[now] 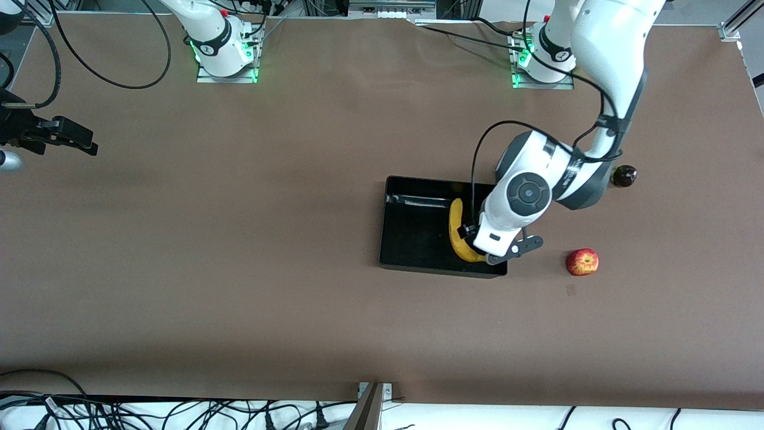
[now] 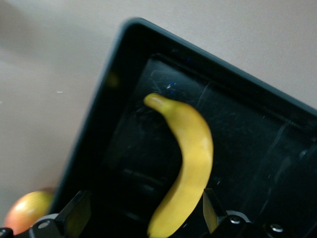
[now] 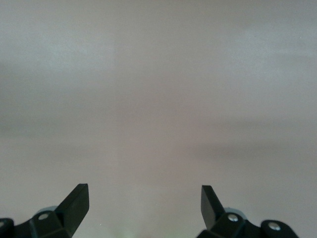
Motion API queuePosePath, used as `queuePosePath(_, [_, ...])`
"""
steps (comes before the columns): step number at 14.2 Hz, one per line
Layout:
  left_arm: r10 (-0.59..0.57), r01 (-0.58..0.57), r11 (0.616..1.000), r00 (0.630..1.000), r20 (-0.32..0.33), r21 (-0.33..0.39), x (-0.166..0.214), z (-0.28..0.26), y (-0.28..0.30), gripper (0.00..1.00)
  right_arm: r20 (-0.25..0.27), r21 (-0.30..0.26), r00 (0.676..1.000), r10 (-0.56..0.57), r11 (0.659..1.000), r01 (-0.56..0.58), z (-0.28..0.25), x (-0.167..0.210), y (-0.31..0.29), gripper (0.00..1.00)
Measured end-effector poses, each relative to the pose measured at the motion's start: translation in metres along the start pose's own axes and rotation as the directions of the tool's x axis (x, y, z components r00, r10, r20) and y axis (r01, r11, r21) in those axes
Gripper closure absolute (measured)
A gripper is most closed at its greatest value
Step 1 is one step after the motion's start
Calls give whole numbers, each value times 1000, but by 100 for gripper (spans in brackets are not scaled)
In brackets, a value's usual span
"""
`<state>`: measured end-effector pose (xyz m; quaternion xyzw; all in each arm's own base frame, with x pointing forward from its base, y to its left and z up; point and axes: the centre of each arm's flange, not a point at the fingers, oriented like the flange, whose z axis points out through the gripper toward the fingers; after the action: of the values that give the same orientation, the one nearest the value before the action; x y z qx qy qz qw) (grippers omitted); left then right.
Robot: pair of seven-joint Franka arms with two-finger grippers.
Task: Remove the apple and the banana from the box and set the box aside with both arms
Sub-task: 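Move the left gripper back into the tray over the banana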
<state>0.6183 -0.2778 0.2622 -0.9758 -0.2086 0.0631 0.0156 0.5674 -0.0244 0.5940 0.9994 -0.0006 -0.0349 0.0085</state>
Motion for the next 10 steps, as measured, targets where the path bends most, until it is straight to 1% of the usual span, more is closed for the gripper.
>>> queuePosePath(3, [-27,26,999,1000,-16,-37,-4,33,17,0,0,0,1000,0,1000,0,0,0,0,0])
queuePosePath(10, [-84,82,994,996,-27,-75,0,67,24,0,0,0,1000,0,1000,0,0,0,0,0])
